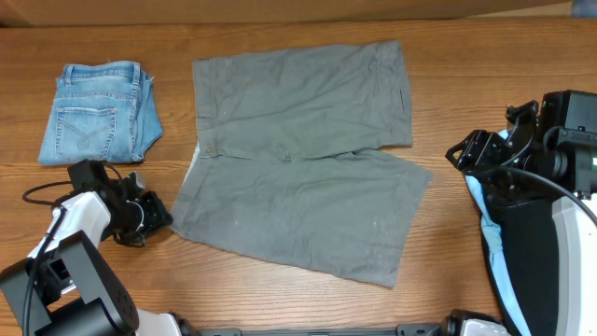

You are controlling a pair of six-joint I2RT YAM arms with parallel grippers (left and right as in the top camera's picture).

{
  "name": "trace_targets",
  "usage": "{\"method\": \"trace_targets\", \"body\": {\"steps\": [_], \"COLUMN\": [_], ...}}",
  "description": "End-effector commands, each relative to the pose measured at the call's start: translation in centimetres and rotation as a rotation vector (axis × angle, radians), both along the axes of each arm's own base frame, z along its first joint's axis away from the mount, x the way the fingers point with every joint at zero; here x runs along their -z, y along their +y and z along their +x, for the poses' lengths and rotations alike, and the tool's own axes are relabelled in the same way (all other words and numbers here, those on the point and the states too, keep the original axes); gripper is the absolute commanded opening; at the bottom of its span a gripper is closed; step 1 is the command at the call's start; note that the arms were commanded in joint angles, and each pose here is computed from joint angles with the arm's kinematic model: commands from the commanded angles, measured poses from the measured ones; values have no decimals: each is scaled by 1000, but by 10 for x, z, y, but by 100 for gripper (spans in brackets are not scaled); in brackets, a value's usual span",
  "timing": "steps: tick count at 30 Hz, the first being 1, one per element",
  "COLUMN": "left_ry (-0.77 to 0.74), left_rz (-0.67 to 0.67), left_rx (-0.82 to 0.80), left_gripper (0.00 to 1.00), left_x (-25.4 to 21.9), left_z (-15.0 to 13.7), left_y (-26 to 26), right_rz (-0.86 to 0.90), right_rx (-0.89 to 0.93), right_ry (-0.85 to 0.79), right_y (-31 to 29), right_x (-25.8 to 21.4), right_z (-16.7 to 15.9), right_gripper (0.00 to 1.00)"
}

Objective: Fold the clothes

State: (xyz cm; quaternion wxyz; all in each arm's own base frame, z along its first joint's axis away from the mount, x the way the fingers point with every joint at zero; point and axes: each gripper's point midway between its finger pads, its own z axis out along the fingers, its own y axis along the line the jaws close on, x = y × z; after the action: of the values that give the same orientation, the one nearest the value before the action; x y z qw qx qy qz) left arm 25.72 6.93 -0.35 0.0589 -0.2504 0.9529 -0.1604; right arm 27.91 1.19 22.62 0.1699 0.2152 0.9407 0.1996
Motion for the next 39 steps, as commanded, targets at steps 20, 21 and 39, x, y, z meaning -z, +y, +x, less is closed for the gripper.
{"method": "trace_targets", "body": {"steps": [20,21,39], "left_ry": [74,74,70], "left_rz": [-89,-89,-88], "left_rx": [21,21,21], "left_gripper": [14,14,20], "left_x": [-1,-1,-1], "left_z": [-13,-13,-12], "left_y": [-16,-16,-15], "right_rz": [131,157,227], "right_rx": [60,57,-16], "right_ry": [567,582,738], "right_y": [21,25,84], "right_x": [126,134,189], "right_z": [-87,-93,-148], "right_gripper": [51,52,40]}}
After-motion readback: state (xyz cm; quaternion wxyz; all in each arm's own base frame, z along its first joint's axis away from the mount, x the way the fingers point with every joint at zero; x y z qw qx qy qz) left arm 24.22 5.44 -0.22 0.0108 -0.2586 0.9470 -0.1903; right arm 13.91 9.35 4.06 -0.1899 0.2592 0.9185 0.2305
